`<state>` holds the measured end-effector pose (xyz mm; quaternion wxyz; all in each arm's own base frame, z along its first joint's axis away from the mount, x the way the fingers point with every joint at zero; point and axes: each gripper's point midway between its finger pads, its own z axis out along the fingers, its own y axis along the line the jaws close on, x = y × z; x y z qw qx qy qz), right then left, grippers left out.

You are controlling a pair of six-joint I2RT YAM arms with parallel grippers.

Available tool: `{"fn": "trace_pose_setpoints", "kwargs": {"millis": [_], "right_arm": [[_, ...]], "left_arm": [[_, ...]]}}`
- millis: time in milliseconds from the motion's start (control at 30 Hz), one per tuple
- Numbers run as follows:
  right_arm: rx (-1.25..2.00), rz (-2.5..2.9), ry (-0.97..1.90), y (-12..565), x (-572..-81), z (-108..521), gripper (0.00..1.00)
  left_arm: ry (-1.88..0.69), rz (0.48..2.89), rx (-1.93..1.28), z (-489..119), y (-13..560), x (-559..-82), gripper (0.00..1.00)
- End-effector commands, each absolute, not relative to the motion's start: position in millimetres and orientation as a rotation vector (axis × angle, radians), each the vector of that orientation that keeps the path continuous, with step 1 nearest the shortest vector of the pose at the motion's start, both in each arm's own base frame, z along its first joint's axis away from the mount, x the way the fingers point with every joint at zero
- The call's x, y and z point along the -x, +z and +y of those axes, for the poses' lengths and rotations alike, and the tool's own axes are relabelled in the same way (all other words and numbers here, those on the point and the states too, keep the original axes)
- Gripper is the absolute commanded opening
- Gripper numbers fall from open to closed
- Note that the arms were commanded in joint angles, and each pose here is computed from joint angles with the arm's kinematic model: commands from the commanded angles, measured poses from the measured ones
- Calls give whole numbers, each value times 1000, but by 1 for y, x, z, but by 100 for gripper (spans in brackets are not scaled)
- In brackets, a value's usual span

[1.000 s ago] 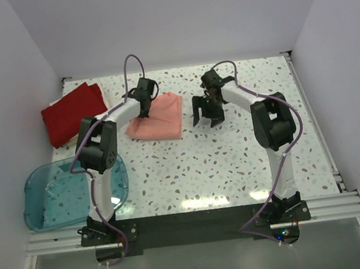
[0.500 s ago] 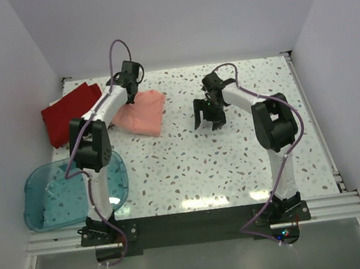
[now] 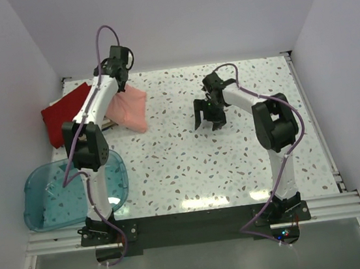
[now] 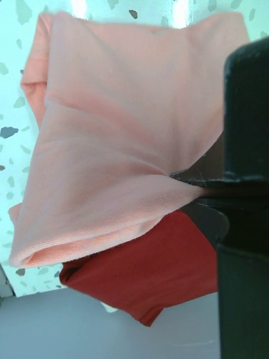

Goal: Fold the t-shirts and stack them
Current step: Neatly place the folded tshirt to the corner

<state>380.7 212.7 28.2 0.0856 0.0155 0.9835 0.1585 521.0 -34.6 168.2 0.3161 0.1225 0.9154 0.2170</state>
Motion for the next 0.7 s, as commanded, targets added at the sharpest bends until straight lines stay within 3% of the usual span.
{"fn": "trace_pose_setpoints", "kwargs": {"millis": [0,667], "right_arm": [[-22,2905,497,40,-379,214,81],[-46,2934,529,30,-369,216,81]], "left_arm": [[623,2282,-220,-14,242,-519,0],[589,1974,-62,29,371,-520,0]]}}
